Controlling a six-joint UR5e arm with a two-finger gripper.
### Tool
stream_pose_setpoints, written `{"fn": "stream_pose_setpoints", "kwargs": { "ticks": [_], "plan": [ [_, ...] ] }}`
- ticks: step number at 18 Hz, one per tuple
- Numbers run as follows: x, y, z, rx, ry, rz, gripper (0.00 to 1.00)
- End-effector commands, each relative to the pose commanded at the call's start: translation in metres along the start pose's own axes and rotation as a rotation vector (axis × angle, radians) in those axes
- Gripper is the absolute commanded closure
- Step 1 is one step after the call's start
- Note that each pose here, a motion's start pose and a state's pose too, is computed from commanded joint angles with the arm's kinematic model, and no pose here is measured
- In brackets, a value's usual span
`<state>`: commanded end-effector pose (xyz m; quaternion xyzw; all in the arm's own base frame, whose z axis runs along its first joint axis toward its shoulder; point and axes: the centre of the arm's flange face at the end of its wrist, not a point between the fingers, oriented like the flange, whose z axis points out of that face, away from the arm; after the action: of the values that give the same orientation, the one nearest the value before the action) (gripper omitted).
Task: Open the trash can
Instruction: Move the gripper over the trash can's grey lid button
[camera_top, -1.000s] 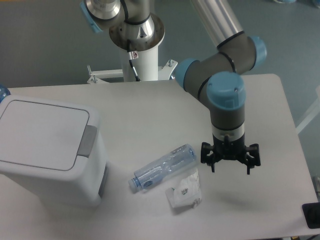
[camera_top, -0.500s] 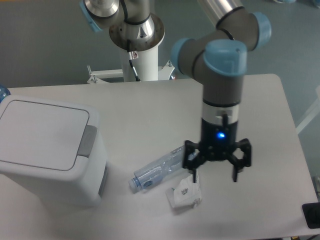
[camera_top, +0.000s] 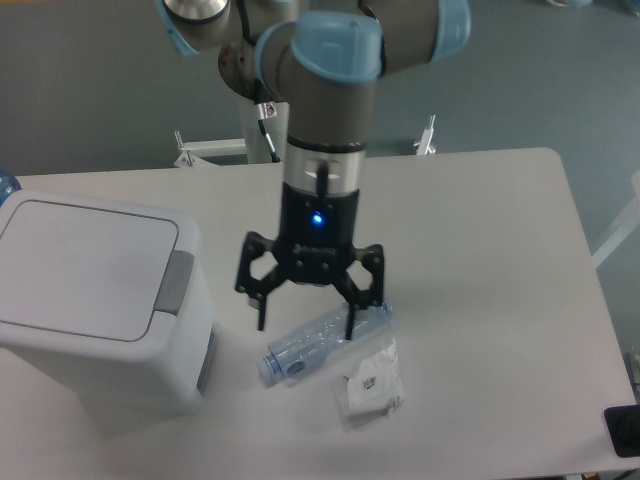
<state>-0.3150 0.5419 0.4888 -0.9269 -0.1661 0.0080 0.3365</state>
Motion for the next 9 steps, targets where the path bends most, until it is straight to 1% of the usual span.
{"fn": "stream_pose_setpoints", "kwargs": {
  "ticks": [3,6,9],
  "plan": [
    [0.012,0.003,0.004,-0.007,0.015,-0.045,0.0],
    [0.031,0.002,0.008,-0.013,0.037,-0.048,0.0],
    [0.033,0.01,0.012,-0.029,0.041,-0.056,0.0]
  ]
}}
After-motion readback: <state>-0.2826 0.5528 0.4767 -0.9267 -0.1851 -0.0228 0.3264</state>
